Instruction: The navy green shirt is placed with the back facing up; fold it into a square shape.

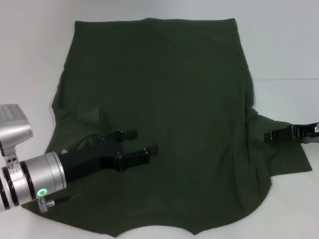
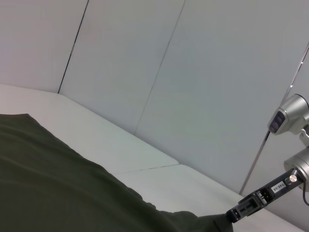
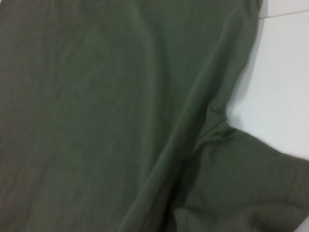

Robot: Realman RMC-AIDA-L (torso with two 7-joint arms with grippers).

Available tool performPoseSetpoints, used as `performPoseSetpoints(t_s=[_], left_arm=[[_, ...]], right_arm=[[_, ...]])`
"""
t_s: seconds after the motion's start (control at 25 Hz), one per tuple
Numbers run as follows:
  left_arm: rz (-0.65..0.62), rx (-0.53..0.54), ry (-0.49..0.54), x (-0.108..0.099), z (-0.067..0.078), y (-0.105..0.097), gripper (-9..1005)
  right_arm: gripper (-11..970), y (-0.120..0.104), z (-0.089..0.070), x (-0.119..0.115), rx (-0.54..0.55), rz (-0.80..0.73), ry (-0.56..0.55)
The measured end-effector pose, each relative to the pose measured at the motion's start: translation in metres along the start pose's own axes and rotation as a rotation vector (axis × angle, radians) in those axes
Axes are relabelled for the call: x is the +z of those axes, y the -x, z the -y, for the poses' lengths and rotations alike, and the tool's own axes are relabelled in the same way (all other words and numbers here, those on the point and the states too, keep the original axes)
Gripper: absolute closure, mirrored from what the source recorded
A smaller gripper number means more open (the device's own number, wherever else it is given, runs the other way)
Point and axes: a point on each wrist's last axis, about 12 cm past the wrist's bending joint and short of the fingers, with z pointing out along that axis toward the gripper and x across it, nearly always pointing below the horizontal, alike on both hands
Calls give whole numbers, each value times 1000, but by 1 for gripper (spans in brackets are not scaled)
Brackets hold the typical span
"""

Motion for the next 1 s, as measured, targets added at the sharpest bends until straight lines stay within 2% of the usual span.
performPoseSetpoints(t_s=[0.36,0.48,1.0], left_arm=[[3,0,-1,0,0,0,89],[4,0,-2,0,0,1,89],[9,-3,-6,-1,1,1,88]], right_arm=[[186,1,0,-1,16,-4,-3],[390,1,2,-2,19,-3,-7],[691,-1,4,-3,21,1,-10]])
